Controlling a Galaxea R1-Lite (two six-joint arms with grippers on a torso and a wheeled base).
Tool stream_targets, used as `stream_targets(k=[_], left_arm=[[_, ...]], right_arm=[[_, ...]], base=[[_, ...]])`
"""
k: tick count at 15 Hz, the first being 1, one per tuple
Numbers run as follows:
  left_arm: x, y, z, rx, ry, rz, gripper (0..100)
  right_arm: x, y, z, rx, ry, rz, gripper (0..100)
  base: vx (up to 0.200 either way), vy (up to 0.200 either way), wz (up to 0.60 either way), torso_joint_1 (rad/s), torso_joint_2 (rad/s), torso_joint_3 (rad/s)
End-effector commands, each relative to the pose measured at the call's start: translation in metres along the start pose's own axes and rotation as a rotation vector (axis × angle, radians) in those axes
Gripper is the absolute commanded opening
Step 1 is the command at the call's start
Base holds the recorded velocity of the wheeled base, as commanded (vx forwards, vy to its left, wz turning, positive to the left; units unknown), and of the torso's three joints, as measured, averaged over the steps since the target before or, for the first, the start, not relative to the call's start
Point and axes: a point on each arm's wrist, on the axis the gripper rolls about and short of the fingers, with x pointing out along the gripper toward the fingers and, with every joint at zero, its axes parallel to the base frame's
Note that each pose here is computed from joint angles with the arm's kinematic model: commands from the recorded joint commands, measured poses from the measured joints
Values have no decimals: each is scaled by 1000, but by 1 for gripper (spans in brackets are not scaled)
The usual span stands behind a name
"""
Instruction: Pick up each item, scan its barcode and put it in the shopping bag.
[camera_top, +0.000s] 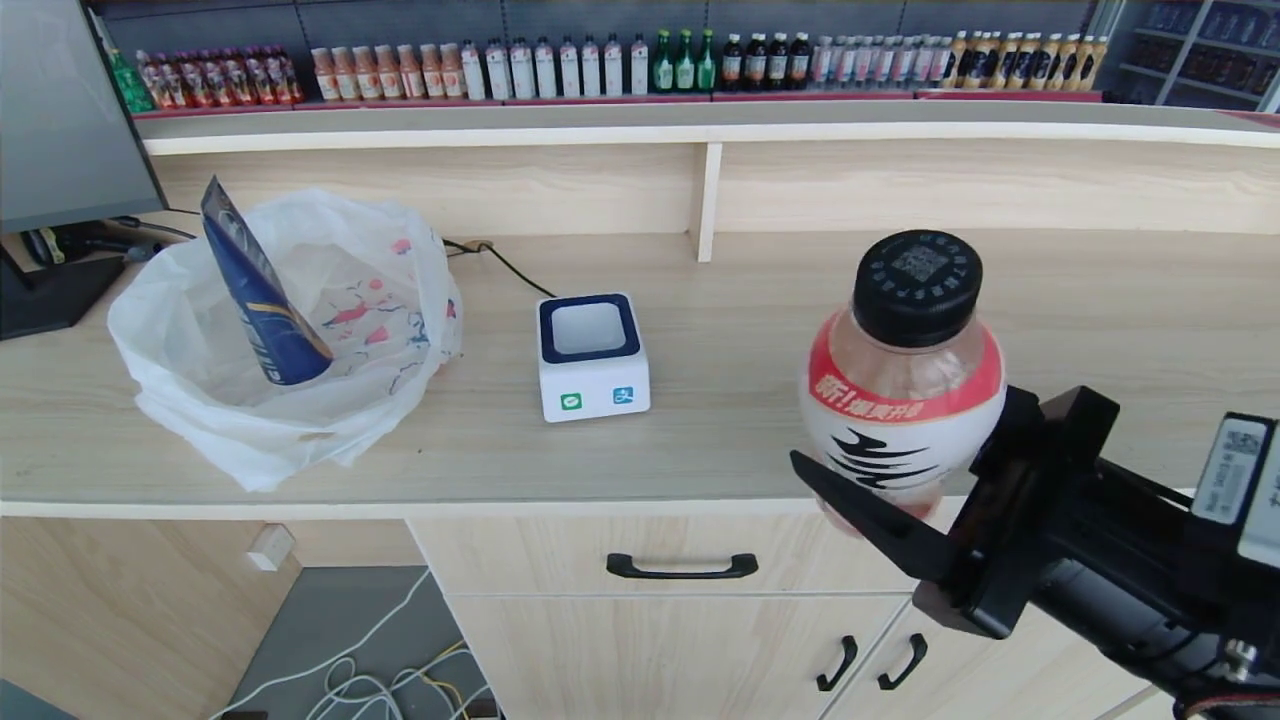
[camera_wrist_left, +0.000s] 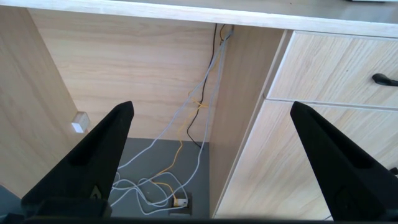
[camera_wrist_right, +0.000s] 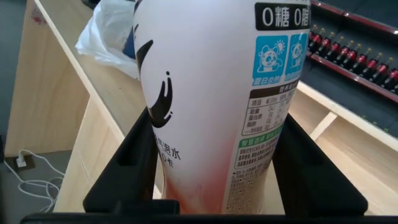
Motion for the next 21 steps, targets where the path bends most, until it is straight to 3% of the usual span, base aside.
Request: stream_targets(k=[1,7,11,13,16,21], left_arm=[[0,0,0,0,0,0,100],[0,0,0,0,0,0,100],[0,0,0,0,0,0,100],[0,0,0,0,0,0,100],[0,0,0,0,0,0,100],[0,0,0,0,0,0,100]], right_arm=[[5,7,-2,-46,-2,28,0],[5,21,12,-321,-77,78,0],[12,25,5,-403,-91,116,0],[14,30,2,-503,-112,146,0],[12,45,12,-651,-184,182,0],[14,50,28,-846,-342,185,0]], base=[[0,0,0,0,0,0],[0,0,0,0,0,0],[0,0,0,0,0,0],[0,0,0,0,0,0],[0,0,0,0,0,0],[0,0,0,0,0,0]])
